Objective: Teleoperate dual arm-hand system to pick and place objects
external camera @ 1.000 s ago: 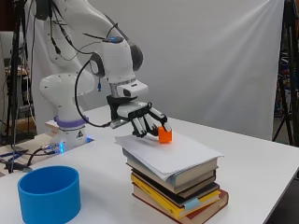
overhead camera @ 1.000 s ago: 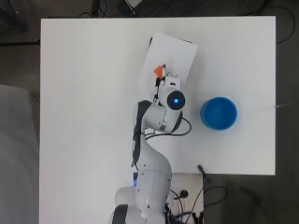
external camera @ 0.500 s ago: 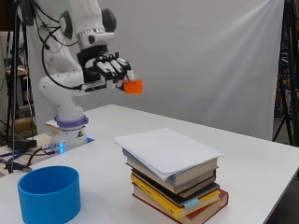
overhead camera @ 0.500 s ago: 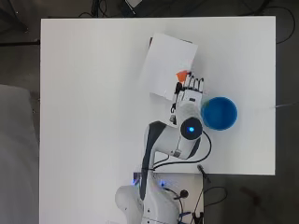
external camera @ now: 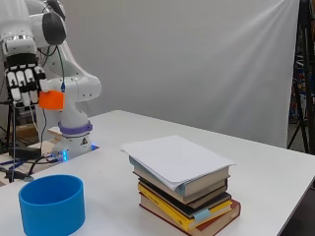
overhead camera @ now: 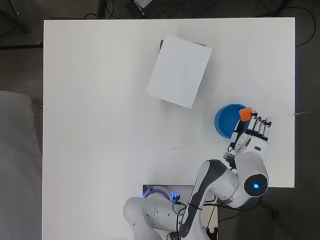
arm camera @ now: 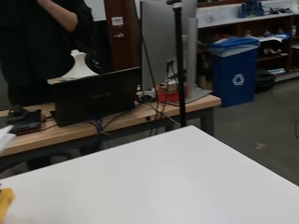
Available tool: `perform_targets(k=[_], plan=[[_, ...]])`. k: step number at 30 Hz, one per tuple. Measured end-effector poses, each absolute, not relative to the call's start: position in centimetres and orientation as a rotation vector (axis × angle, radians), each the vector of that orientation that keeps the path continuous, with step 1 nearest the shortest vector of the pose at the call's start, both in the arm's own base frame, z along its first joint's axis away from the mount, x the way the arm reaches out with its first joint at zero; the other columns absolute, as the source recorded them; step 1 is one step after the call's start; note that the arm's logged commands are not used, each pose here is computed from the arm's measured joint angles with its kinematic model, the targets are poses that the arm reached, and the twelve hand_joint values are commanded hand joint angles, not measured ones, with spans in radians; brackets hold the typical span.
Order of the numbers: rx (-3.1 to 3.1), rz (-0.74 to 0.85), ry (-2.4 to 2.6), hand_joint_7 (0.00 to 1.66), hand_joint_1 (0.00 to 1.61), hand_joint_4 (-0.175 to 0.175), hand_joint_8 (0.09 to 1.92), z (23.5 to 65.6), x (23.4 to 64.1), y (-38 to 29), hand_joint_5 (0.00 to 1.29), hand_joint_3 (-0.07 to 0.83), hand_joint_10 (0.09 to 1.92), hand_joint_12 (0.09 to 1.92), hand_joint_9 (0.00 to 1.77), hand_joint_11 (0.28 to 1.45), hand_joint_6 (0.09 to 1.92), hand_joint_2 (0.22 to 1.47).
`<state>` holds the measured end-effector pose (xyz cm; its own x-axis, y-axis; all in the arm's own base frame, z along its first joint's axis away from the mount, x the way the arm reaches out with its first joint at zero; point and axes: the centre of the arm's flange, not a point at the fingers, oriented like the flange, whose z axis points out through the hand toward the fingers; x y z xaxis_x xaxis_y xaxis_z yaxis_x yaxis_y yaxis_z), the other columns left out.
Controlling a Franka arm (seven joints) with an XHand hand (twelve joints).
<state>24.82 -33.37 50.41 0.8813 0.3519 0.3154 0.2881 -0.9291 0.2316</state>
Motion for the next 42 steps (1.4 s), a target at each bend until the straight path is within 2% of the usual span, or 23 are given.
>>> perform_targets(k=[2,5,7,11,14,23,29,31,32,33,34,35,37,39,42], plan=[[2.906,0.515,0.431,0.69,0.86,0.162,0.95,48.8,23.5,-35.6,0.65,0.001,0.59,0.09,0.84,0.74,1.48,1.28],[2.968,0.437,0.342,0.65,0.83,0.175,0.88,45.5,22.0,-38.1,0.63,0.0,0.58,0.09,0.82,0.73,1.49,1.29],[3.006,0.389,0.3,0.6,0.81,0.175,0.95,43.9,21.2,-38.7,0.61,0.0,0.65,0.09,0.78,0.74,1.53,1.3],[3.041,0.356,0.309,0.53,0.79,0.175,1.17,42.4,20.5,-36.4,0.59,0.0,1.01,0.09,0.68,0.76,1.57,1.32],[3.063,0.334,0.357,0.52,0.78,0.175,1.21,41.0,20.8,-33.6,0.58,0.0,1.08,0.09,0.66,0.75,1.57,1.32],[3.121,0.186,0.256,0.72,0.79,0.175,0.66,39.1,24.3,-31.2,0.6,0.001,0.37,0.09,0.87,0.67,1.54,1.31],[3.152,0.063,0.213,0.72,0.79,0.175,0.66,36.8,25.9,-32.6,0.59,0.0,0.33,0.09,0.91,0.68,1.54,1.31],[3.162,0.05,0.191,0.7,0.69,0.144,0.65,36.5,25.9,-33.1,0.5,-0.008,0.32,0.09,0.9,0.68,1.14,1.22],[3.17,0.04,0.184,0.66,0.65,0.106,0.51,36.6,26.1,-33.2,0.47,-0.006,0.24,0.09,0.84,0.66,0.83,1.19],[3.179,0.027,0.18,0.47,0.53,0.059,0.31,36.5,26.2,-33.2,0.32,-0.012,0.14,0.09,0.64,0.58,0.5,1.11],[3.183,0.016,0.177,0.27,0.34,0.02,0.16,36.4,26.4,-33.1,0.18,-0.015,0.09,0.09,0.41,0.48,0.27,1.01],[3.175,0.006,0.17,0.14,0.18,-0.001,0.09,36.4,26.6,-32.9,0.09,-0.014,0.09,0.09,0.25,0.41,0.13,0.95],[3.145,-0.021,0.133,0.03,0.04,-0.011,0.09,36.5,27.2,-32.6,0.02,-0.016,0.09,0.09,0.1,0.34,0.09,0.88],[3.12,-0.041,0.056,0.01,0.01,0.0,0.09,36.7,27.6,-32.7,0.0,-0.02,0.09,0.09,0.06,0.33,0.09,0.85],[3.119,-0.004,-0.029,0.1,0.0,0.046,0.09,37.4,28.4,-32.7,0.07,-0.002,0.09,0.09,0.23,0.41,0.09,0.87]])
